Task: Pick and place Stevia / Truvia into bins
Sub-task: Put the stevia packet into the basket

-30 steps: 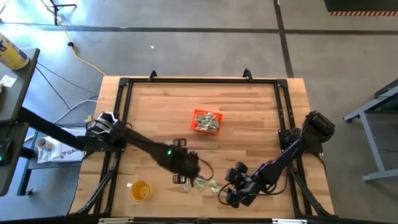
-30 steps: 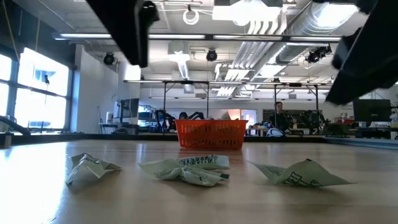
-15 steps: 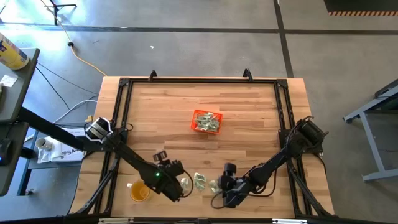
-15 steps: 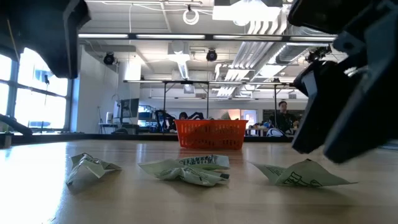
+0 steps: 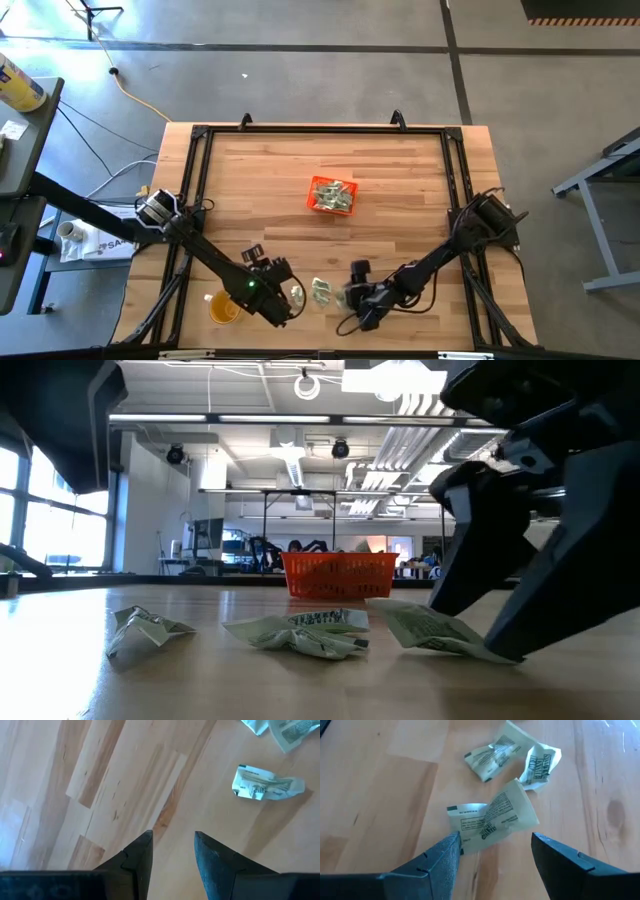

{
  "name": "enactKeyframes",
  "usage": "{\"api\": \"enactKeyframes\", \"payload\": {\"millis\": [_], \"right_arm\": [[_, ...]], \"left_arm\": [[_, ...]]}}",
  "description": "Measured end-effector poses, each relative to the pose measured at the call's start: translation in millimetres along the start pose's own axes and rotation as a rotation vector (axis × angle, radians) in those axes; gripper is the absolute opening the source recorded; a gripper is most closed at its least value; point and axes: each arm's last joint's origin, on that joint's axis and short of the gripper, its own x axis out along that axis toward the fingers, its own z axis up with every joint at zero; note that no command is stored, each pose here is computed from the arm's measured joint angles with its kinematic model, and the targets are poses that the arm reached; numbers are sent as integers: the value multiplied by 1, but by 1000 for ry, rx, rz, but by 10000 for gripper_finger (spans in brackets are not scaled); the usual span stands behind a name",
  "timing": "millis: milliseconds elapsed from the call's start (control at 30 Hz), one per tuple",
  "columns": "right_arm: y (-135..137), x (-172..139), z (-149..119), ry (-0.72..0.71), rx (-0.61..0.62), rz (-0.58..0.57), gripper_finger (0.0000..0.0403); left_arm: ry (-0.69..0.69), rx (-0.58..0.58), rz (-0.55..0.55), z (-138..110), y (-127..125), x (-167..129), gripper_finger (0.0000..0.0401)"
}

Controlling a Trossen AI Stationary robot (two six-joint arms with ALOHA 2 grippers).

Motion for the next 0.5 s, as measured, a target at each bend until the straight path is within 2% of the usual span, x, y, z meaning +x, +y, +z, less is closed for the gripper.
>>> {"api": "enactKeyframes", "payload": {"millis": [100,233,333,500], "right_arm": [[-10,4,4,12,84,13,236],[-32,12,6,64,347,-31,228],[-49,14,1,106,469,-162,208],[-70,12,-5,93,563,-393,163]], "left_arm": [[1,0,-1,0,0,0,177],[2,-1,-1,0,0,0,177],[2,-2,-1,0,0,0,177],[3,-2,-1,0,0,0,177]]}}
